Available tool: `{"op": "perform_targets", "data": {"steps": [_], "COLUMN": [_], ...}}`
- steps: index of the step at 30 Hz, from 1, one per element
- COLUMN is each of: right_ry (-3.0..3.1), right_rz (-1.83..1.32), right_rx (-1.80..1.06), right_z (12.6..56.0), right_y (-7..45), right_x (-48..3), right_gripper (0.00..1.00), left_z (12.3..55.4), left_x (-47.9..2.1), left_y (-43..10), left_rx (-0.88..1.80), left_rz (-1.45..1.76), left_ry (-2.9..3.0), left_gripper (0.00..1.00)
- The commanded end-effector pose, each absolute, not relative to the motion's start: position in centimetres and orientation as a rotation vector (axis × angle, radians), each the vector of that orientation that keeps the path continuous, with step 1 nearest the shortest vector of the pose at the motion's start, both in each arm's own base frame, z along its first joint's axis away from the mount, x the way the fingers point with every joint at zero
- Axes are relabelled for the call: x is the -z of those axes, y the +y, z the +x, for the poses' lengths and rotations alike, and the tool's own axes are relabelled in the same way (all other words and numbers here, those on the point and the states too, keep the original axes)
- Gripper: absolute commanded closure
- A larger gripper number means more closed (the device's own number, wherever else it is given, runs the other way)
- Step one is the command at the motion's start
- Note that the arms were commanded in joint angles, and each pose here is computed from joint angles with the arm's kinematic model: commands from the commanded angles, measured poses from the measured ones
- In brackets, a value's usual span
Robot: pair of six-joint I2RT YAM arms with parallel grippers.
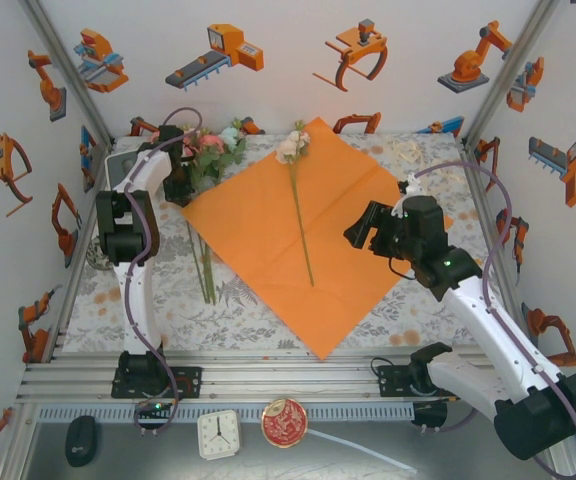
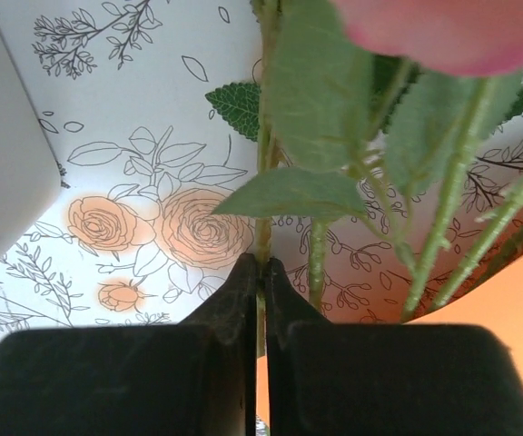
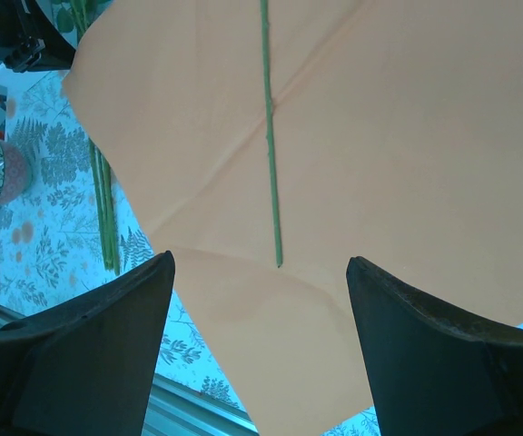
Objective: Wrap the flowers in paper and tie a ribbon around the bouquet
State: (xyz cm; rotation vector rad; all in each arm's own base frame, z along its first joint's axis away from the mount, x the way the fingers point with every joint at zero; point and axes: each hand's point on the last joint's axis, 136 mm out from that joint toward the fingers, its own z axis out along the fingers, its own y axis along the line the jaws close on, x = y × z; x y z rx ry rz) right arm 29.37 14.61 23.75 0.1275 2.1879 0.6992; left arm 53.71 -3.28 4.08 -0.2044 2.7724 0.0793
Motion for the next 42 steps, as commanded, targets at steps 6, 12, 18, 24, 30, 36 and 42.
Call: {"op": "perform_targets", "data": {"steps": [6, 12, 18, 24, 30, 36, 42], "right_ry": [2.144, 2.138, 2.138, 2.131, 2.126, 2.127, 2.111], "right_rz": [0.127, 0.135, 0.138, 0.141, 0.145, 0.153, 0.154], "right_rx": [-0.725, -0.746, -0.752, -0.758, -0.757, -0.743, -0.719], "right_z": [29.5, 29.8, 29.7, 29.7, 29.5, 29.0, 28.2], "right_y": [14.7, 14.9, 15.0, 15.0, 14.8, 14.4, 13.7], "right_x": [-25.6, -25.7, -25.5, -25.7, -25.6, -25.3, -25.5], "right_gripper": [0.31, 0.31, 0.31, 0.31, 0.31, 0.31, 0.31], "left_z": [53.6, 53.8, 52.4, 50.6, 50.1, 50.4, 50.8], "left_x": [-13.8, -22.0, -28.8, -34.7, -35.8, -34.8, -29.9], "left_y": [-0.6, -0.1, -2.6, -10.0, -19.4, -29.5, -37.8], "left_rx": [-0.308, -0.476, -0.329, 0.292, 0.602, 0.771, 0.746], "left_rz": [-0.169, -0.090, -0.077, -0.085, 0.067, 0.201, 0.328], "left_ry": [2.573, 2.413, 2.275, 2.120, 2.087, 2.082, 2.162], "left_gripper": [1.00, 1.00, 1.00, 1.00, 1.00, 1.00, 1.00]}}
